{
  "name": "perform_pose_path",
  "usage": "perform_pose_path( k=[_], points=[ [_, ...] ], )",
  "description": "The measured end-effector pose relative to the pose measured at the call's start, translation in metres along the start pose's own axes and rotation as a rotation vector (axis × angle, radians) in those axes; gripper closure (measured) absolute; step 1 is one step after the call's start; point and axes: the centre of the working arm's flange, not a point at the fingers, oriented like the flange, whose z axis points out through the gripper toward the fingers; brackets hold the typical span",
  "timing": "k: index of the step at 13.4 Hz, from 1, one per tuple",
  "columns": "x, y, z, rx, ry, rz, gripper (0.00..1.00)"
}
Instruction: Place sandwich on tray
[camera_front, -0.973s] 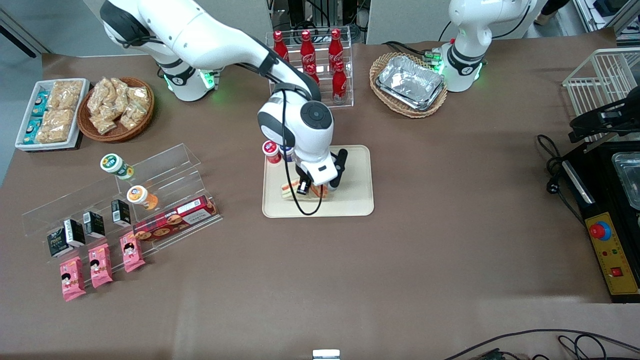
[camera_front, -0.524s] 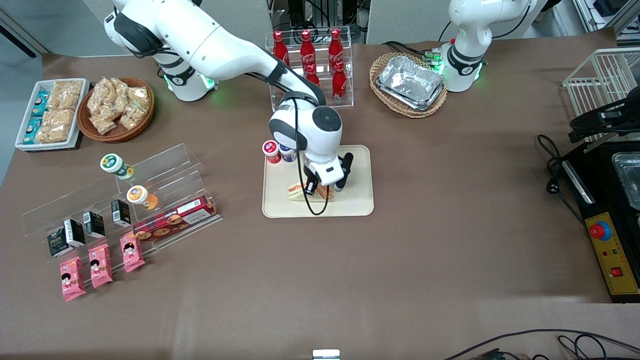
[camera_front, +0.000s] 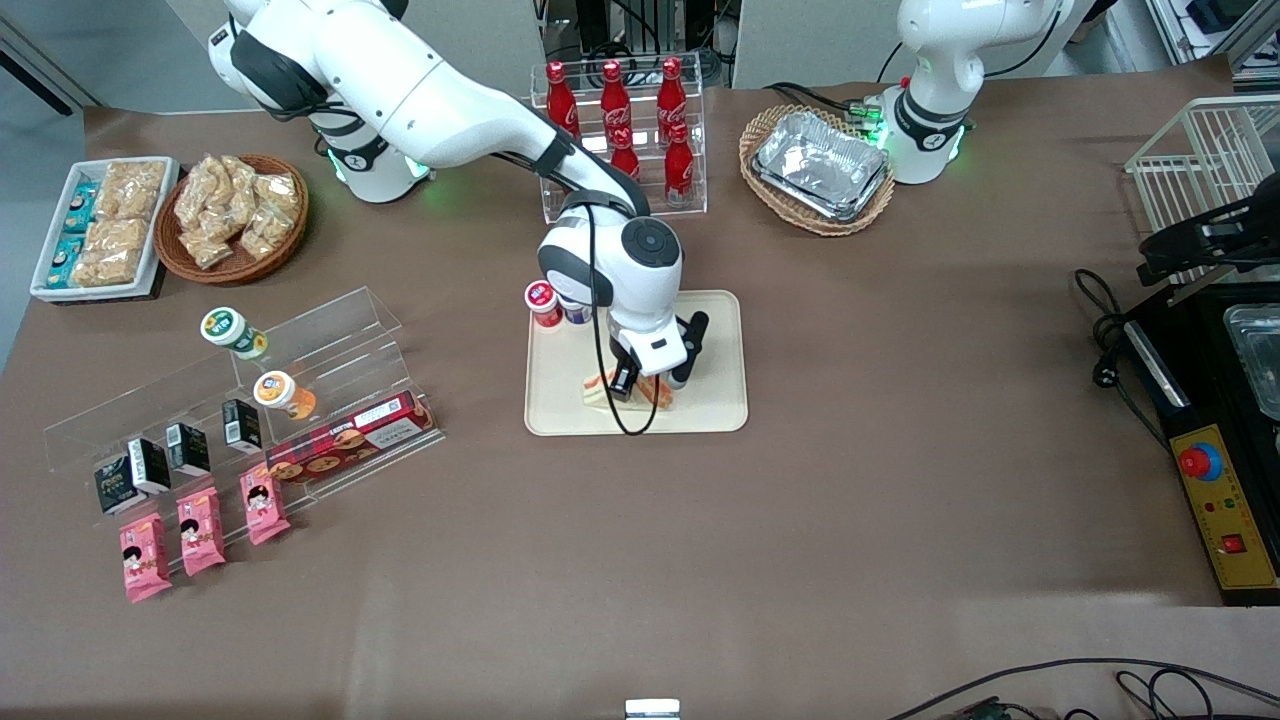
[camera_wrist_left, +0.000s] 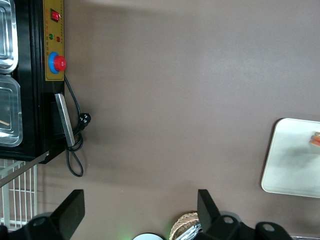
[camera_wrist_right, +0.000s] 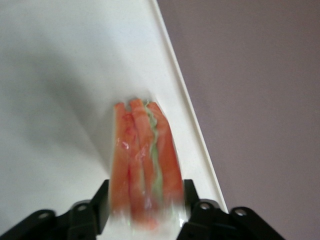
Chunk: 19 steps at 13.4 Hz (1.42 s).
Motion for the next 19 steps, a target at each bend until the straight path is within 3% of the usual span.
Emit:
perform_pose_path(
  k=[4, 8, 13, 16, 19],
  points=[
    [0.001, 0.014, -0.007, -0.006, 0.016, 0.063, 0.0],
    [-0.012, 0.065, -0.046, 0.042, 0.068, 0.199, 0.0],
    [-0.073, 0.146, -0.124, 0.119, 0.045, 0.409, 0.0],
    [-0.131, 0.199, -0.164, 0.126, 0.007, 0.527, 0.0],
    [-0.194, 0.242, -0.205, 0.175, -0.006, 0.66, 0.0]
  ],
)
